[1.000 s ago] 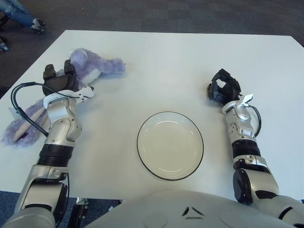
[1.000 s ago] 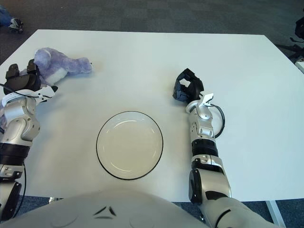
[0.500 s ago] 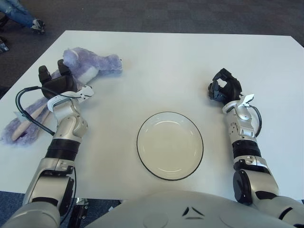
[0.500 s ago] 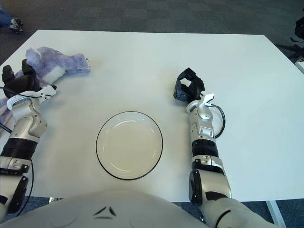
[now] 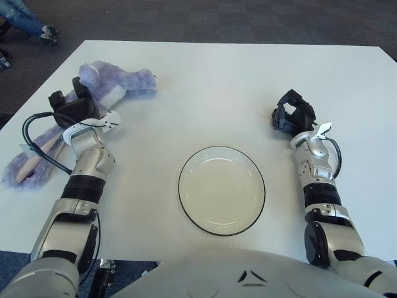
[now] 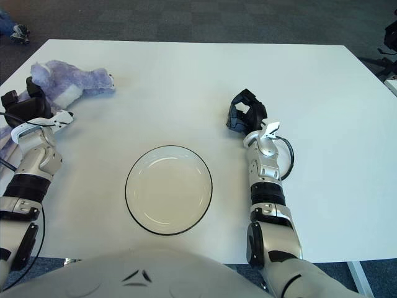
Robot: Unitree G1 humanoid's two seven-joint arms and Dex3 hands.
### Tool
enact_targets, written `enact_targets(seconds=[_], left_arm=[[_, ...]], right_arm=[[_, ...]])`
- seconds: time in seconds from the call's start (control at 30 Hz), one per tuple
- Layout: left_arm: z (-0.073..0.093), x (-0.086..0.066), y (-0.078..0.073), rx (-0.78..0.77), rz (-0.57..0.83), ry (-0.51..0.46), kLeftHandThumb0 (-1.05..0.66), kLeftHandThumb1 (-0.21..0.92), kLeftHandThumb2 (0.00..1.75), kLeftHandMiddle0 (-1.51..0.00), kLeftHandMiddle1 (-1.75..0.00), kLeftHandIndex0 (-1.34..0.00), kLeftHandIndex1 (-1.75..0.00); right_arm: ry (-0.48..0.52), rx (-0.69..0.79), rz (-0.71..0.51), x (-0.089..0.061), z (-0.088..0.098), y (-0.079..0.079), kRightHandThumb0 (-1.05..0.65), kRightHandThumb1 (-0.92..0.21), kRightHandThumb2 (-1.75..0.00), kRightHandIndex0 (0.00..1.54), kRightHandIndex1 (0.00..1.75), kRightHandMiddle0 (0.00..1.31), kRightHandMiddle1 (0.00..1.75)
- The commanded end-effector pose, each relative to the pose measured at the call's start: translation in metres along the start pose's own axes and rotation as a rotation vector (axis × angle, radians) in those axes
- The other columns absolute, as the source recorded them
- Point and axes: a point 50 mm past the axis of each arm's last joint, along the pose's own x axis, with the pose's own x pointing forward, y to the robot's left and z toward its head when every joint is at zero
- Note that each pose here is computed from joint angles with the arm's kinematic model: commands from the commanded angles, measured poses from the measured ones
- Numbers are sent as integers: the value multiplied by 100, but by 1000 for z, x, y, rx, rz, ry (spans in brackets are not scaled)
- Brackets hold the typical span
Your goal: Put the doll into the plate.
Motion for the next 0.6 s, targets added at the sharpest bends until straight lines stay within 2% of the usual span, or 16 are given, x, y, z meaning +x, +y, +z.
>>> enact_targets(seconds=[0.0, 0.23, 0.43, 0.57], left_arm=[[-5, -3, -14, 9, -72, 3, -94, 79, 48, 0, -131, 0, -27], [-6, -2, -14, 20, -64, -11, -87, 66, 62, 0, -150, 0, -44], [-5, -4, -11, -21, -55, -14, -58, 40, 95, 0, -167, 0, -71], [-4, -4, -10, -74, -65, -6, -49, 34, 102, 0, -173, 0, -84]], right_arm=[[2, 8, -11, -2, 1, -3, -48, -31, -132, 121, 175, 62, 175], [4, 4, 4, -2, 2, -4, -48, -31, -132, 121, 175, 62, 175], [7, 13, 5, -2, 2, -4, -48, -31, -132, 121, 175, 62, 175], [7, 12, 4, -2, 3, -4, -48, -31, -132, 121, 175, 62, 175]])
